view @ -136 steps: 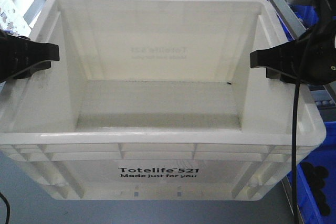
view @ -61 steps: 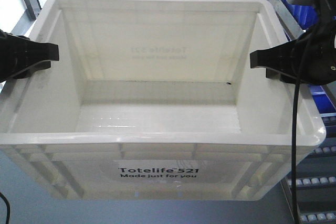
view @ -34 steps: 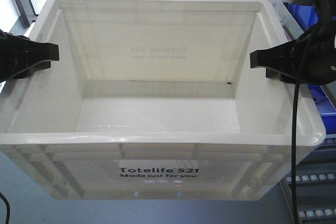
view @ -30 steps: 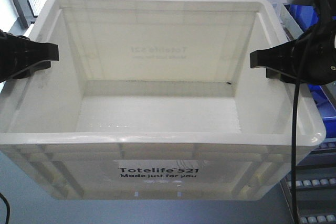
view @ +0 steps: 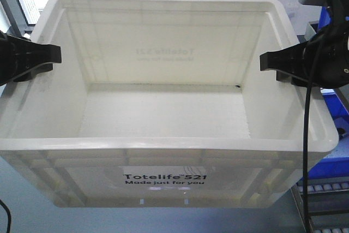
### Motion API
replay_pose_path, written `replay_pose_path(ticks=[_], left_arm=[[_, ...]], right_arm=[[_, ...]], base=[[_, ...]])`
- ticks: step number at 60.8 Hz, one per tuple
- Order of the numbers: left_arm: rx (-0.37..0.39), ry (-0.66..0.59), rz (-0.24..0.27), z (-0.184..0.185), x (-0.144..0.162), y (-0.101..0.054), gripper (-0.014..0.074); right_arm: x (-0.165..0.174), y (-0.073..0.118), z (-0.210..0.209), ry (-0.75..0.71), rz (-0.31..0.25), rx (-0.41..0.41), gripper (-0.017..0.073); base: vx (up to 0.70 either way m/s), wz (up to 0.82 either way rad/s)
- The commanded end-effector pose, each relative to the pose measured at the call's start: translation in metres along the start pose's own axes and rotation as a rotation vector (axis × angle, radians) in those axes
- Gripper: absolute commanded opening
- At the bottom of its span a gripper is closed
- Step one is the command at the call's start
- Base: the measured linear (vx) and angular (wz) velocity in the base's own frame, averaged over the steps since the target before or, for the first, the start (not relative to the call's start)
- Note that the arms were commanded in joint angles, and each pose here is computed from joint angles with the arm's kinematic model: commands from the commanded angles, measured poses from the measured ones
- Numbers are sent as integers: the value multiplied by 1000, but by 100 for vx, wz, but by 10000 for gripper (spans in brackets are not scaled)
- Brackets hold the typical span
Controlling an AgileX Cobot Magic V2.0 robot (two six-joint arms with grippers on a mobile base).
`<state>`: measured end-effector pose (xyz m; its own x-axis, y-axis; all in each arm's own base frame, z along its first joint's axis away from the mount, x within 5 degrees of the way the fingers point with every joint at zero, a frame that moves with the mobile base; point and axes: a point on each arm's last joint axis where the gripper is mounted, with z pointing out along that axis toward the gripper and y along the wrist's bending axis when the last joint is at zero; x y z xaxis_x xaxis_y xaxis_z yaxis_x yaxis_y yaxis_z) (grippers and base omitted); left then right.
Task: Move bin from left to right shelf
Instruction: 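Carry the held tote up to the other roller shelf of blue bins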
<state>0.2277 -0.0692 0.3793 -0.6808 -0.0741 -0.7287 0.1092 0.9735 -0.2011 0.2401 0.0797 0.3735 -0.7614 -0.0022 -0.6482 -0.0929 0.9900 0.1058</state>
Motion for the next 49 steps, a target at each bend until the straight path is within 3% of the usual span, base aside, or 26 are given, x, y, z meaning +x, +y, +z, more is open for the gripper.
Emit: replay_pose_path(ticks=[1,49], left_arm=[[19,-185,53,-24,-19,-2,-6],[19,-185,53,-24,-19,-2,-6]], right_arm=[[-19,-7,-23,-197,-43,30,-9],[-19,-7,-23,-197,-43,30,-9]], base=[[36,3],[32,7]])
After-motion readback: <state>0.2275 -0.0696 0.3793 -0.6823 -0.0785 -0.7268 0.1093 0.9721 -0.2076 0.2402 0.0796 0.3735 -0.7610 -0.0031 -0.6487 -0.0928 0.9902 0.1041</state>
